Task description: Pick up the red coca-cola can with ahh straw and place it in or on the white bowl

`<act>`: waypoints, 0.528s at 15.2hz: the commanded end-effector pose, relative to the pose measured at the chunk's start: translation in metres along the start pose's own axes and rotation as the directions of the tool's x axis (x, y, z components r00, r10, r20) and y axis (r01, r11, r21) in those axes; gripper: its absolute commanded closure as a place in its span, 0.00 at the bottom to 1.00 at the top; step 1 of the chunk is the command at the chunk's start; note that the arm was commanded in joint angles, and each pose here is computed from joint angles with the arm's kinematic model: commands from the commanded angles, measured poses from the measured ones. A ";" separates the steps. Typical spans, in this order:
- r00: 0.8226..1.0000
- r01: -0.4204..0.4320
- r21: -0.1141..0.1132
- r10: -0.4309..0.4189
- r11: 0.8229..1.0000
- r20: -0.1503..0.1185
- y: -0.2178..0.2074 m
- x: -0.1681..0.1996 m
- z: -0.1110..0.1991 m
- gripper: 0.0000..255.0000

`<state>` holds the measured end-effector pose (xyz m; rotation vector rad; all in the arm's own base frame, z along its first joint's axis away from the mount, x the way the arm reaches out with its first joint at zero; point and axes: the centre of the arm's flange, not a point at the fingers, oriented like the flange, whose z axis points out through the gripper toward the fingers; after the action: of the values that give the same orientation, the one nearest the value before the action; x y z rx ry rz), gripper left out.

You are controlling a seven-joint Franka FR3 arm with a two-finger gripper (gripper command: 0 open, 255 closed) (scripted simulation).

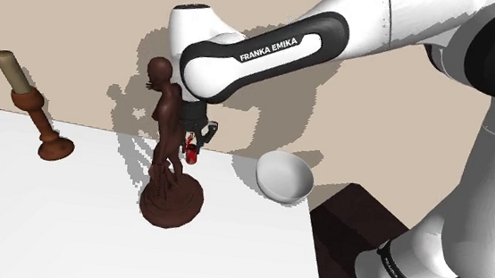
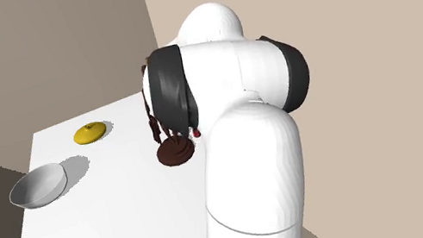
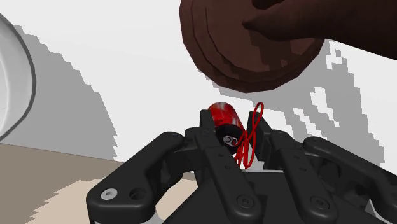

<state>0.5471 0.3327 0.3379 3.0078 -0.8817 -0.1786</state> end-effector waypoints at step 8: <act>1.000 0.000 0.000 0.000 1.000 0.000 0.002 -0.005 -0.048 1.00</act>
<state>0.5474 0.3329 0.3801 3.0079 -0.8816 -0.1788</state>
